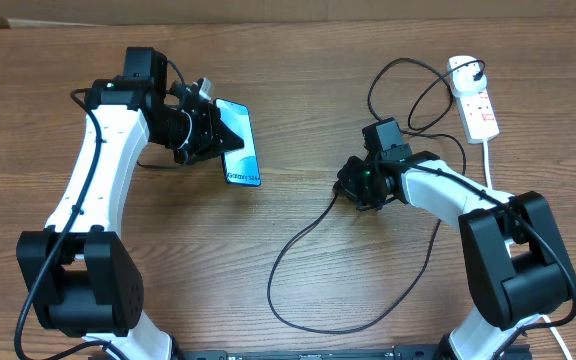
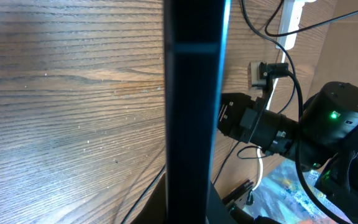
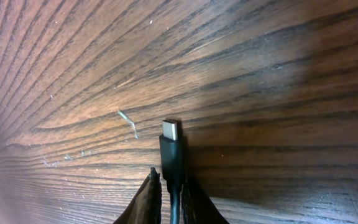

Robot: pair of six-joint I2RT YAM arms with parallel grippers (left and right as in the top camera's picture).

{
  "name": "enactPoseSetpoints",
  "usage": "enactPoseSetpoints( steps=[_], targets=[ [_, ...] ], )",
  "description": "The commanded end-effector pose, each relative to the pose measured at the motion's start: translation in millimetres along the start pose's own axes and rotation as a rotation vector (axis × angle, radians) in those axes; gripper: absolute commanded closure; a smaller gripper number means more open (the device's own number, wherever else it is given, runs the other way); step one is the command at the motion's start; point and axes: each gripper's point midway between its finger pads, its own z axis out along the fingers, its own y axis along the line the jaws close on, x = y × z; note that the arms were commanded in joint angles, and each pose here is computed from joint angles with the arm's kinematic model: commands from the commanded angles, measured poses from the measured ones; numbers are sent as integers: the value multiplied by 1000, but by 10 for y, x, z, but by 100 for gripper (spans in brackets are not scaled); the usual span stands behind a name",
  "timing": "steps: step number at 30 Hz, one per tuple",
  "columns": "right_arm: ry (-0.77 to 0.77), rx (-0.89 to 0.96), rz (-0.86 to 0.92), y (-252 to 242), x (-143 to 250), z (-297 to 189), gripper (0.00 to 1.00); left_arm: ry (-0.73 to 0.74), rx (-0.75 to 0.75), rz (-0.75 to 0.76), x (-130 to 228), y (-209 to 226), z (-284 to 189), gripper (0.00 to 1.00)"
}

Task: Plug charger to phone and switch on socket
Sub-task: 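Close the right gripper on the cable plug and lift it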

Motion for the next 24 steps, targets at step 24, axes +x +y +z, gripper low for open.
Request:
enactPoseSetpoints(
  steps=[24],
  targets=[
    [92,-116,-79,156,78,-8,96,32,253,81,41,-438,-49,96]
  ],
)
